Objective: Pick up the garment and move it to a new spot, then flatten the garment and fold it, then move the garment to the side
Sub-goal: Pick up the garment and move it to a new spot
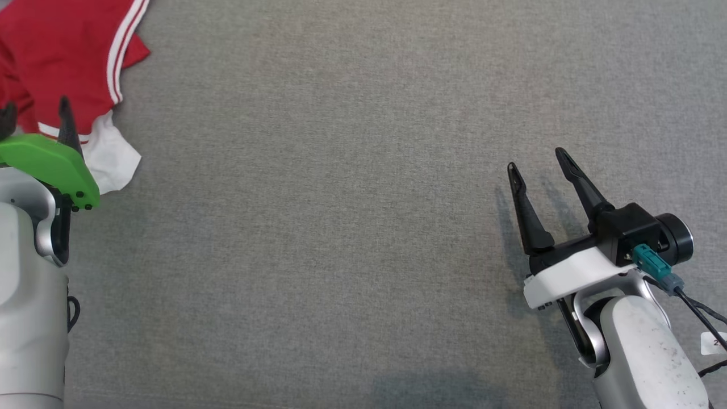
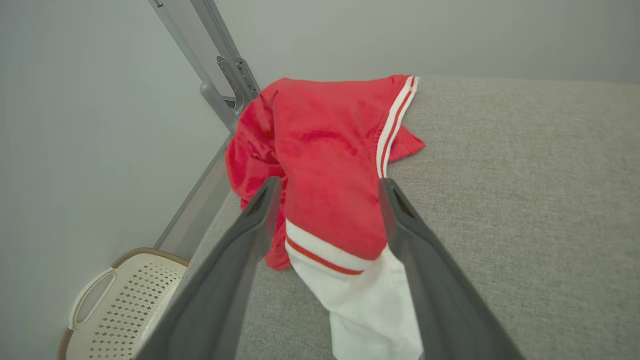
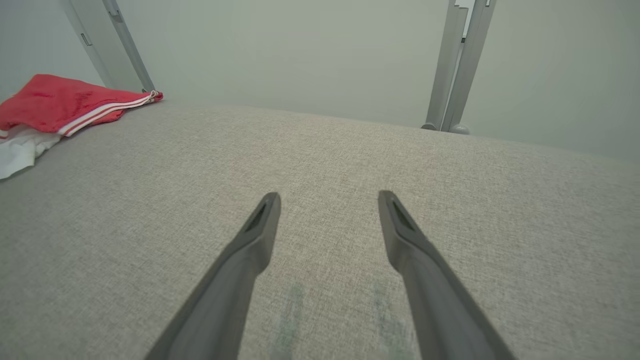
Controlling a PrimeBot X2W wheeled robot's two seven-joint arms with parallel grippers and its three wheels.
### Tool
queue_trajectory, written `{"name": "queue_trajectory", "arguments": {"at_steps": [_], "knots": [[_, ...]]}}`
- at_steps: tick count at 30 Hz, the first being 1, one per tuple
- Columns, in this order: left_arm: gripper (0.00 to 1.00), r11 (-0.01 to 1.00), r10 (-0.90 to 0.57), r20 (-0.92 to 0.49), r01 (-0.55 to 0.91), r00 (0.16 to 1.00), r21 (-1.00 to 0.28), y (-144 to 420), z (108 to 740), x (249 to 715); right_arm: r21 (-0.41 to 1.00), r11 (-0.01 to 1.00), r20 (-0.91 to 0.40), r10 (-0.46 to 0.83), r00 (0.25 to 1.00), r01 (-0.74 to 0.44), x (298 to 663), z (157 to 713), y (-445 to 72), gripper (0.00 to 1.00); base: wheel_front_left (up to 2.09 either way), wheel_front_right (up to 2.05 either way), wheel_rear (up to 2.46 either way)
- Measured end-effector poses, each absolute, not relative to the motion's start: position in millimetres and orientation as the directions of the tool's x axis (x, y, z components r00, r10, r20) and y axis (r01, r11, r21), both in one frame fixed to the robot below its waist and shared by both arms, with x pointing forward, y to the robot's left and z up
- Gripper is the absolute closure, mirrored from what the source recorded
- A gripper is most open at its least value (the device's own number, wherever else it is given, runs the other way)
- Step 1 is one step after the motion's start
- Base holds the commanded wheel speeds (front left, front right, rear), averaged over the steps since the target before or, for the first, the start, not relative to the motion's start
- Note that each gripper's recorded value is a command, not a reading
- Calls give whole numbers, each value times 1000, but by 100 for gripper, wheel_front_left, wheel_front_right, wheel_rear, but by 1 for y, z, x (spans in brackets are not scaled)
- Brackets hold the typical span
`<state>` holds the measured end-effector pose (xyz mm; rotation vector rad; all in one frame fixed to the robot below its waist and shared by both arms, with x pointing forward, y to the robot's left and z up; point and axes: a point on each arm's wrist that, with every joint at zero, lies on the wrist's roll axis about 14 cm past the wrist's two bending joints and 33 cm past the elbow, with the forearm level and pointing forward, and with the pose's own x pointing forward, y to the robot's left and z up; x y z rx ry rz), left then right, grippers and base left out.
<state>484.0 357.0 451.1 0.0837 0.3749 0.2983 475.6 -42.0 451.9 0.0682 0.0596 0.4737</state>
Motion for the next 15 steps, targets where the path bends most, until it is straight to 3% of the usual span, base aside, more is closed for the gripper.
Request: {"name": "queue_trajectory", "arguments": {"at_steps": [8, 12, 14, 15], "knots": [[0, 939, 342, -515, -301, 786, 165, 362, 390, 478, 83, 906, -95, 422, 901, -416, 473, 432, -58, 0, 0, 0, 0], [0, 920, 390, -522, -343, 759, 189, 374, 384, 470, 87, 906, -99, 421, 902, -413, 470, 431, -58, 0, 0, 0, 0], [31, 915, 401, -518, -353, 755, 194, 378, 385, 468, 86, 907, -96, 420, 902, -413, 470, 433, -58, 0, 0, 0, 0], [80, 914, 404, -518, -355, 754, 196, 379, 384, 466, 85, 907, -95, 420, 903, -413, 470, 434, -58, 0, 0, 0, 0]]}}
